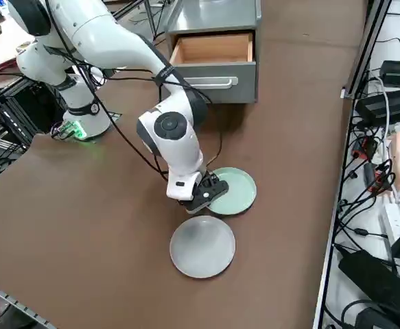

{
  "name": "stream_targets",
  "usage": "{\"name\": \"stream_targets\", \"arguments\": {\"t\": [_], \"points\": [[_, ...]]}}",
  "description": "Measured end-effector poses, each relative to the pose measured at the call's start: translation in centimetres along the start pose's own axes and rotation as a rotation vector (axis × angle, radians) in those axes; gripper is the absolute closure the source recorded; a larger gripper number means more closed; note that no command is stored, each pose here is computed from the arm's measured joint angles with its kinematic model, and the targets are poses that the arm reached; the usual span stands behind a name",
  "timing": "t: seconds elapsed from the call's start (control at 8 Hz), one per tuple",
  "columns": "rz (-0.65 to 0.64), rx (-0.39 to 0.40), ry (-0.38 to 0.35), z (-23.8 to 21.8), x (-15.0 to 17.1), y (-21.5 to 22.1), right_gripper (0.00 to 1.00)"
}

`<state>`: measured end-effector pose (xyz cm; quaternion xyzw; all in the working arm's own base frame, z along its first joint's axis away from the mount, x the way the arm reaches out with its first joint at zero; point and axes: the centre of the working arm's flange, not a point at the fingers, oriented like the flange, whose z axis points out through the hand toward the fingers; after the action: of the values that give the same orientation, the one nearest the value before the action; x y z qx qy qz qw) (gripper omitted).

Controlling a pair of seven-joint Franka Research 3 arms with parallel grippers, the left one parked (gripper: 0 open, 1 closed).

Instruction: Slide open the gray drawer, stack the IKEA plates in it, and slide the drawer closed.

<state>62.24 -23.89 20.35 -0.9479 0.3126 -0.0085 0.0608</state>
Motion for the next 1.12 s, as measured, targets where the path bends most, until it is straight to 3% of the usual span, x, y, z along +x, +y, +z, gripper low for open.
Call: {"name": "stream_targets", "arguments": {"t": [0.25, 0.5, 1.12], "points": [[-0.008, 0.013, 0.032, -2.9, 0.8, -0.7, 1.00], [-0.052, 0.027, 0.006, -8.2, 0.4, -1.7, 1.00], [-0.206, 0.148, -0.044, -28.5, -4.5, -4.6, 1.00]]}}
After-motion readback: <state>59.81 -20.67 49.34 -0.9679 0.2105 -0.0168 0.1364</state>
